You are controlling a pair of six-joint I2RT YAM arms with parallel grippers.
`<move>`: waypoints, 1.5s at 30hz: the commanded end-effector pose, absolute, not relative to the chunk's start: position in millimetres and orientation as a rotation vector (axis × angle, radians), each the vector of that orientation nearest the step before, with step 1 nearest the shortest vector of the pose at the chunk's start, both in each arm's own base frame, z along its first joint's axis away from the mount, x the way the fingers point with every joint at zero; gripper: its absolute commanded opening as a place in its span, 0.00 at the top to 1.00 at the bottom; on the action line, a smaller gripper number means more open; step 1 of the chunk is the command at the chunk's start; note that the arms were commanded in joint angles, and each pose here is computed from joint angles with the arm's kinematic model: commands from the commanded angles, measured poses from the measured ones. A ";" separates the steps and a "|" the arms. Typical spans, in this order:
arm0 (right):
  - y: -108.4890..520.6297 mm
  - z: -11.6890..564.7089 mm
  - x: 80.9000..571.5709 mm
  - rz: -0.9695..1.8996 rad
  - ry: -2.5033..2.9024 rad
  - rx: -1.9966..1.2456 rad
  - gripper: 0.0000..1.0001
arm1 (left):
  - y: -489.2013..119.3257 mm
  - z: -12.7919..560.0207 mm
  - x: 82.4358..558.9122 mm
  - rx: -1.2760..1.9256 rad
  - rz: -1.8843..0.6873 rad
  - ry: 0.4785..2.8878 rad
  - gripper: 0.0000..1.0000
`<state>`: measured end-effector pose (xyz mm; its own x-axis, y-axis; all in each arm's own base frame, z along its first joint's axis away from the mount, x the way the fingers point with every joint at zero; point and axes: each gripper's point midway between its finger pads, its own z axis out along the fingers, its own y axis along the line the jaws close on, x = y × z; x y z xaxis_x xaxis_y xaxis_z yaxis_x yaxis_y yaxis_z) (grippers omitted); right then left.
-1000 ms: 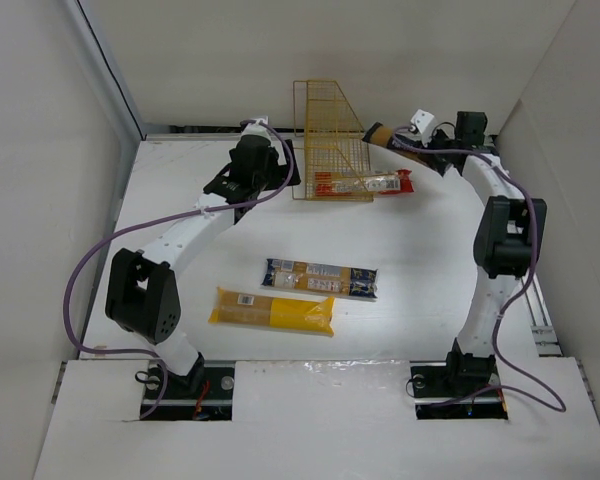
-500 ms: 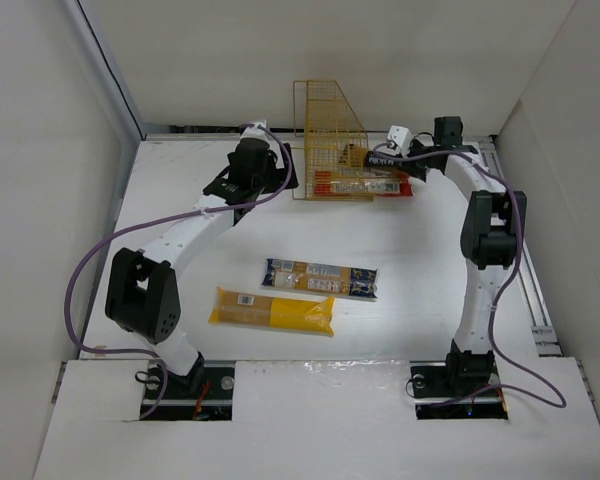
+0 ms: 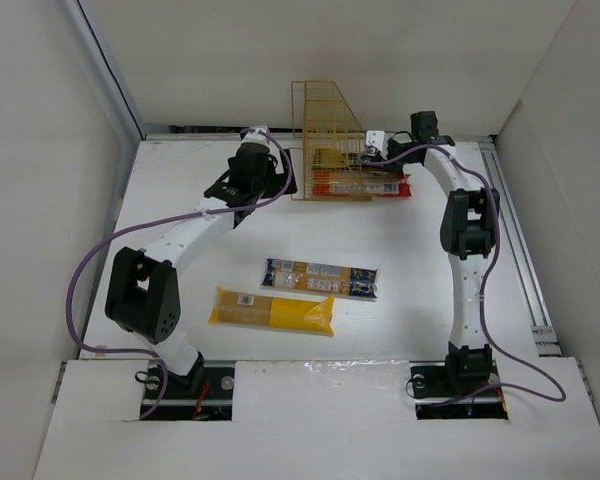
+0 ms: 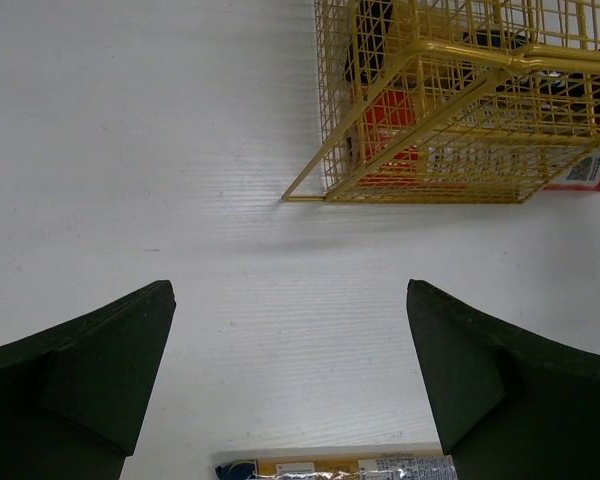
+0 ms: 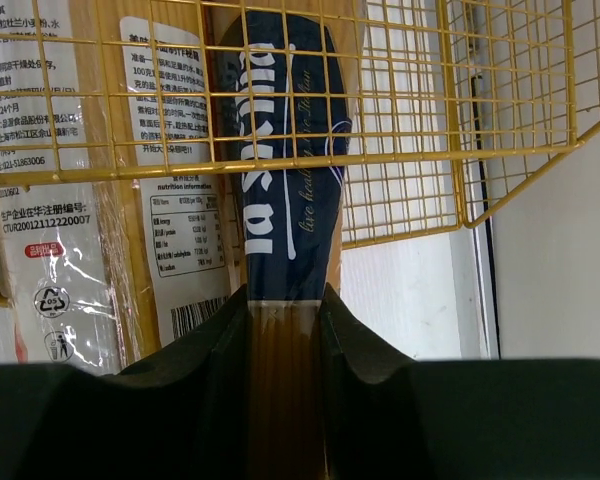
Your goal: Place and organize the pasta boxes and bags onto the shelf
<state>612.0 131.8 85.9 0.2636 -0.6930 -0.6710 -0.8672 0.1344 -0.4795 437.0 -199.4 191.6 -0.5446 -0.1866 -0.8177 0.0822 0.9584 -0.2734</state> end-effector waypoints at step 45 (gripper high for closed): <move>241.9 117.7 276.4 0.250 1.896 -1.598 0.00 | -147.5 165.5 252.7 -0.355 -0.587 2.116 0.00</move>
